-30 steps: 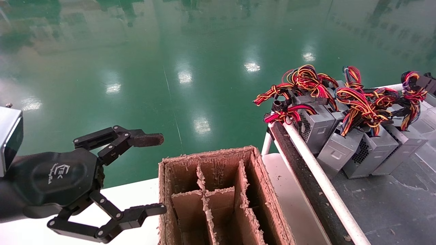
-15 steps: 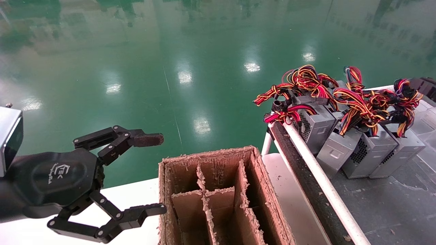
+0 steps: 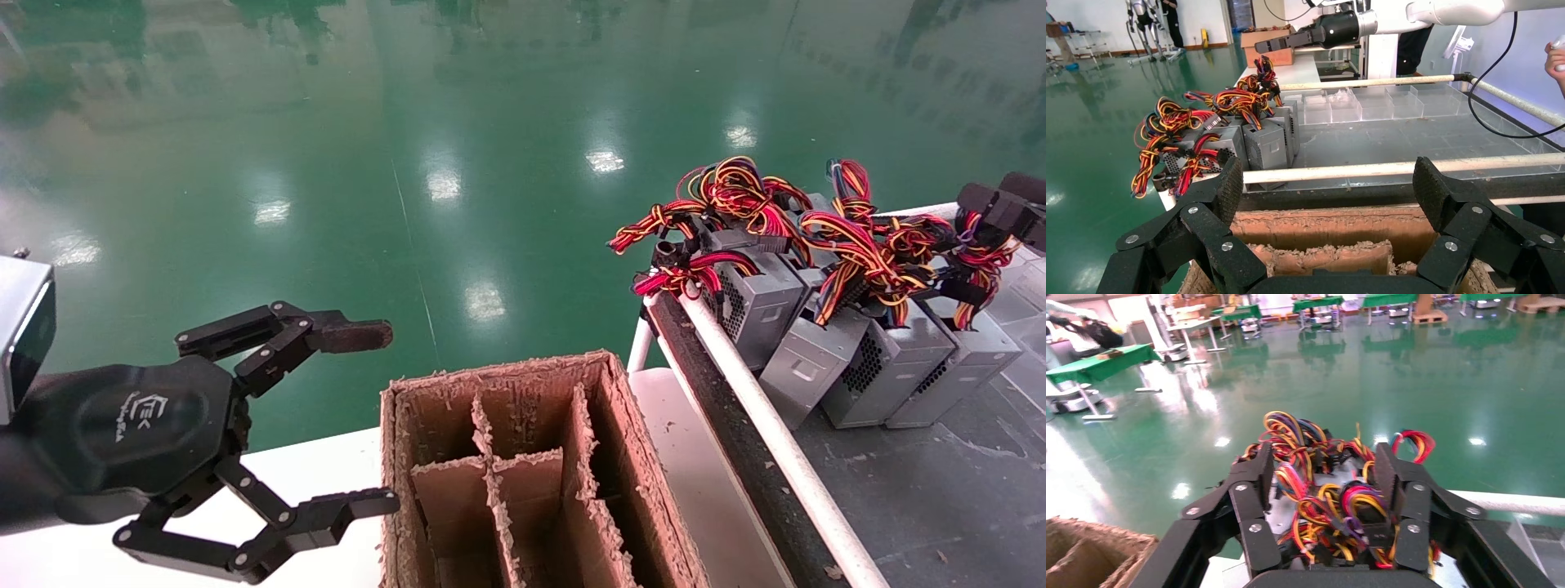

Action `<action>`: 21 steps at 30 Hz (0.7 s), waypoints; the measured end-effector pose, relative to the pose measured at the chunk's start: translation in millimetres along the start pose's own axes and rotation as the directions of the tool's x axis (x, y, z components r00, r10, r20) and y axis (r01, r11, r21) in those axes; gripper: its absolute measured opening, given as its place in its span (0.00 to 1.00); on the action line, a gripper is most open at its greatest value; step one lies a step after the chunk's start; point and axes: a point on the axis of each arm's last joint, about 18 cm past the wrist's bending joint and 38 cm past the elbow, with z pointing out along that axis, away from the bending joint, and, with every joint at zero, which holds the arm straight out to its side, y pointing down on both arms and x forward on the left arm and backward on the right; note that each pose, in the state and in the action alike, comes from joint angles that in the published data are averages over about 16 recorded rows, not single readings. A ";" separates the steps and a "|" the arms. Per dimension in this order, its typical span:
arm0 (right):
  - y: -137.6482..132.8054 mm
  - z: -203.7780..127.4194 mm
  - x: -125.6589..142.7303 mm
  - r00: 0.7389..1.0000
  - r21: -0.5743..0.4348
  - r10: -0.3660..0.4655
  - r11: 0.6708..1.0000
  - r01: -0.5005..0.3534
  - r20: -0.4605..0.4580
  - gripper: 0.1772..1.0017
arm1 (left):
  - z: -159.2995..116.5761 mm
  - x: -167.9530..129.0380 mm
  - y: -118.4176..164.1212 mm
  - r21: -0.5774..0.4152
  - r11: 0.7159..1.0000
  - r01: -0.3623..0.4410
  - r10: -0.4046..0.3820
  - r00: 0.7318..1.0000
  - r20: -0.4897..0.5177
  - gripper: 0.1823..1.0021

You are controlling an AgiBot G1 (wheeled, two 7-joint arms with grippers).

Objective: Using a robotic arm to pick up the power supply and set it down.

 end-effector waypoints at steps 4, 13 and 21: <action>-8.2 -1.4 -5.3 0.999 0.022 -0.008 1.000 0.007 0.031 0.52 | 0.0 0.0 0.0 0.000 1.000 0.000 0.000 1.000 0.000 1.00; -30.2 -2.9 -17.0 0.995 0.094 -0.031 0.995 0.022 0.096 0.75 | 0.0 0.0 0.0 0.000 1.000 0.000 0.000 1.000 0.000 1.00; -39.7 3.0 -32.3 0.983 0.120 -0.069 0.992 0.050 0.168 0.90 | -0.1 -0.1 0.1 0.000 1.000 0.000 0.000 1.000 0.000 1.00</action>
